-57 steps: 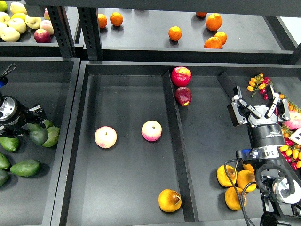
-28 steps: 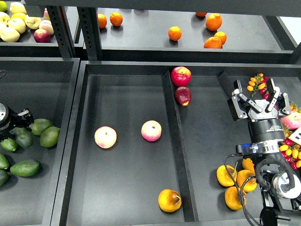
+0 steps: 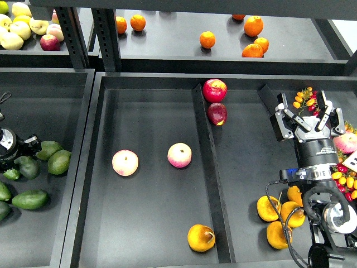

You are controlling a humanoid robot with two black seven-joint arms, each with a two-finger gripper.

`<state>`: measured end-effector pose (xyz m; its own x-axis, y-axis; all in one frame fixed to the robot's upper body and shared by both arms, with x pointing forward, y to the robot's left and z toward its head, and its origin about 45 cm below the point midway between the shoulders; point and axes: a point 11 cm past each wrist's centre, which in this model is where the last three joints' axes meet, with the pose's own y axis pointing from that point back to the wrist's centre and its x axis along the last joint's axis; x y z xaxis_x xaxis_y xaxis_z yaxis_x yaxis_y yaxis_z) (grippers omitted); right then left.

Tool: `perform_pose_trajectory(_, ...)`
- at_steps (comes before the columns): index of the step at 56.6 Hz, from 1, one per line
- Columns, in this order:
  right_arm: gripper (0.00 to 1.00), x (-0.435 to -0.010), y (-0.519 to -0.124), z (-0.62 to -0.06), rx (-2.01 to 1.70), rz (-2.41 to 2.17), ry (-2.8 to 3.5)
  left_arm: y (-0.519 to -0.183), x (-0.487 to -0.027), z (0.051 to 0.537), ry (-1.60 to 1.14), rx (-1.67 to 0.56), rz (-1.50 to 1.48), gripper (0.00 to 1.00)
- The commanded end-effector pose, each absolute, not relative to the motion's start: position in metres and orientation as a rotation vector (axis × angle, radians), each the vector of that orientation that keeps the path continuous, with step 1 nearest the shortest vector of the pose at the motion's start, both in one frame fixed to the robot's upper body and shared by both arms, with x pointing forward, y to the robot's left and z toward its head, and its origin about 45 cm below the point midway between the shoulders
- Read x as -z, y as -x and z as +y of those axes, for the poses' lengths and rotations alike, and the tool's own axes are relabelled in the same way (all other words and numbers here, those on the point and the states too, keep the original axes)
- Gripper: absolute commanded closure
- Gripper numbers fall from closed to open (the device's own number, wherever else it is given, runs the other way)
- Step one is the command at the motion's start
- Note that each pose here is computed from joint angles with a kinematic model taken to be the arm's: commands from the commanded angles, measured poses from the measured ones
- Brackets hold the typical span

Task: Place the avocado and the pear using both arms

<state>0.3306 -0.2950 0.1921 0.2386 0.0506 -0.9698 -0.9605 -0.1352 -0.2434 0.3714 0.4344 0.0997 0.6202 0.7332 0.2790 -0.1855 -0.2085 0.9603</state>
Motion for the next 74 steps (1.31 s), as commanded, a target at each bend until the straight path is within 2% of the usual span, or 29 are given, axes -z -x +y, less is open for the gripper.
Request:
perform_pose_trajectory(1,0.00,-0.192,-0.330,-0.295,-1.141,0.934,1.389,-0.368,-0.094,0.431,-1.566,-0.884,0.479,0.62)
perform_pose_trajectory(24,0.00,-0.192,-0.330,-0.295,-1.143,0.933,1.391,-0.358,-0.070,0.407,-1.547,-0.833,0.507,0.58)
perform_pose_trajectory(31,0.00,-0.192,-0.330,-0.295,-1.143,0.933,1.391,-0.360,-0.069,0.403,-1.546,-0.833,0.501,0.48)
perform_pose_trajectory(39,0.00,-0.192,-0.330,-0.295,-1.143,0.933,1.391,-0.361,-0.070,0.403,-1.548,-0.835,0.498,0.44)
perform_pose_trajectory(45,0.00,-0.192,-0.330,-0.295,-1.143,0.933,1.391,-0.361,-0.069,0.403,-1.549,-0.834,0.499,0.33)
perform_pose_trajectory(50,0.00,-0.191,-0.330,-0.294,-1.144,0.932,1.392,-0.361,-0.070,0.405,-1.552,-0.836,0.497,0.30)
perform_pose_trajectory(59,0.00,-0.191,-0.330,-0.294,-1.146,0.933,1.391,-0.362,-0.075,0.412,-1.578,-0.837,0.476,0.11)
perform_pose_trajectory(68,0.00,-0.190,-0.330,-0.290,-1.160,0.929,1.399,-0.369,-0.081,0.409,-1.569,-0.837,0.457,0.08)
perform_pose_trajectory(74,0.00,-0.186,-0.329,-0.281,-1.189,0.923,1.413,-0.388,-0.113,0.426,-1.491,-0.938,0.457,0.07)
